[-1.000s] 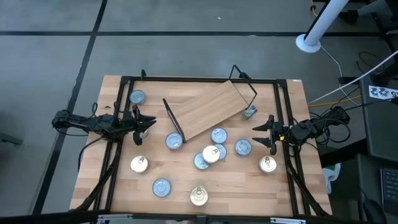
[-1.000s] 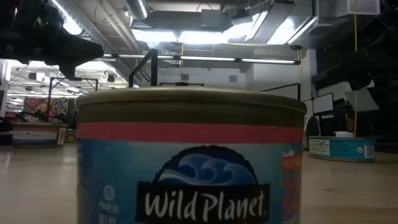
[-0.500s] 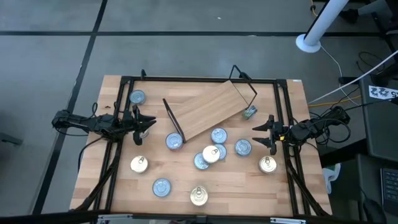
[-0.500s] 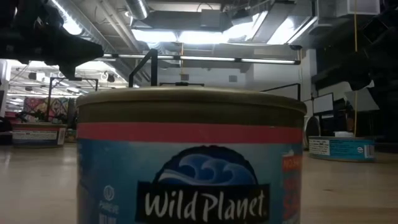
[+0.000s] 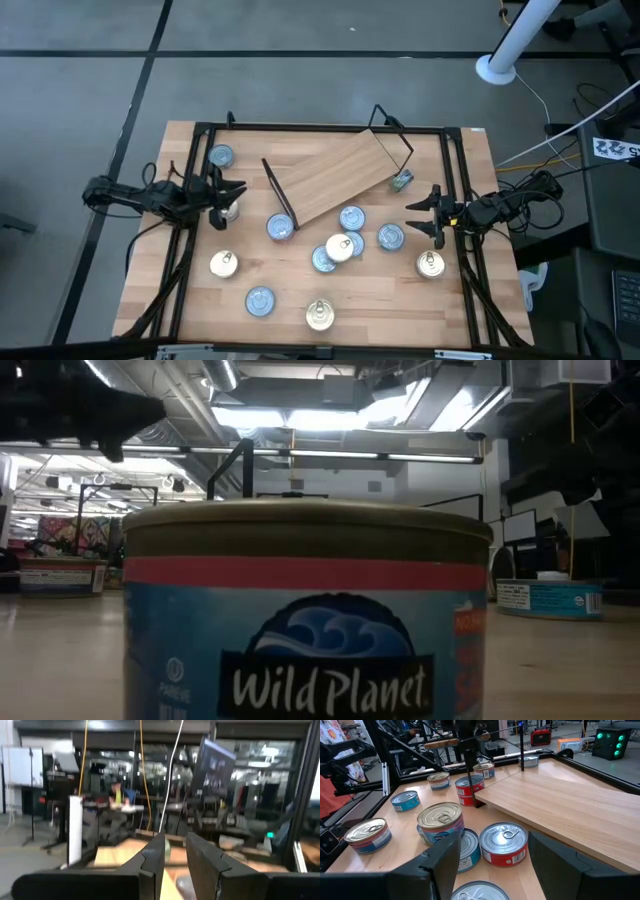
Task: Stack canned seafood by type on shelf
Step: Put the blue and pink tuna can on the shelf
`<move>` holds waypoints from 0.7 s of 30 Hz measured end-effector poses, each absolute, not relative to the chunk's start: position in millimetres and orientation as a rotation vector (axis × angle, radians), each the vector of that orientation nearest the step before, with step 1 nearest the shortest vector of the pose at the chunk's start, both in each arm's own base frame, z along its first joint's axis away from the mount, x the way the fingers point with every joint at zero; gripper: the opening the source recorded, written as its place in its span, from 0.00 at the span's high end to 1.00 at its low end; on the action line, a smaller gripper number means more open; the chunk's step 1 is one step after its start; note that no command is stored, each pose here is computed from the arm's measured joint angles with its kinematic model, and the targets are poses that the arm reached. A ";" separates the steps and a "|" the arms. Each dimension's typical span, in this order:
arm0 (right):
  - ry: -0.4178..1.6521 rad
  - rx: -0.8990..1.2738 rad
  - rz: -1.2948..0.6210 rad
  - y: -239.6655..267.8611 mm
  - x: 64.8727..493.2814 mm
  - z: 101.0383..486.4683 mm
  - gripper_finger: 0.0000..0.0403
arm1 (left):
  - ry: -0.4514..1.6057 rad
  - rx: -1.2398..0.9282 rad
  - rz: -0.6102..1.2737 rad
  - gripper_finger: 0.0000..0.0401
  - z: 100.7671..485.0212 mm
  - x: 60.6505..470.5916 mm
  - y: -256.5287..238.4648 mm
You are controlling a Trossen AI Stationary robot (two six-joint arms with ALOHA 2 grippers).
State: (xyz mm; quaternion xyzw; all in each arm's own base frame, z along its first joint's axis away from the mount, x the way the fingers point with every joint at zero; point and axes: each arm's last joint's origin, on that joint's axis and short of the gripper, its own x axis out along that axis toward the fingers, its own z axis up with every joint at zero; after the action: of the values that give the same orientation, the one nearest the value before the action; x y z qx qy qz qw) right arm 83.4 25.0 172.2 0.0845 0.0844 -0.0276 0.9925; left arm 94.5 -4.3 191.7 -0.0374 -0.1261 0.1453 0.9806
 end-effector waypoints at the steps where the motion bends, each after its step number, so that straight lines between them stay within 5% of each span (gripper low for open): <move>1: 0.169 0.169 -0.055 25.0 83.4 172.2 0.42 | -0.273 -0.073 0.294 0.82 194.0 95.3 -4.4; 9: 0.169 0.170 -0.055 25.0 83.4 172.3 0.42 | -0.164 0.024 0.276 0.82 222.1 124.6 -11.0; 21: 0.168 0.176 -0.055 25.0 83.4 172.3 0.42 | 0.077 0.280 0.133 0.81 283.0 243.0 -53.2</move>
State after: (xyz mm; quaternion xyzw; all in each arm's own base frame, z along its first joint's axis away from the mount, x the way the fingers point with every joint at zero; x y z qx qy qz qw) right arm 83.4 25.0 172.3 0.0875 0.0839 -0.0274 0.9922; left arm 243.0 -53.2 283.0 0.1394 0.0384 0.0663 0.9873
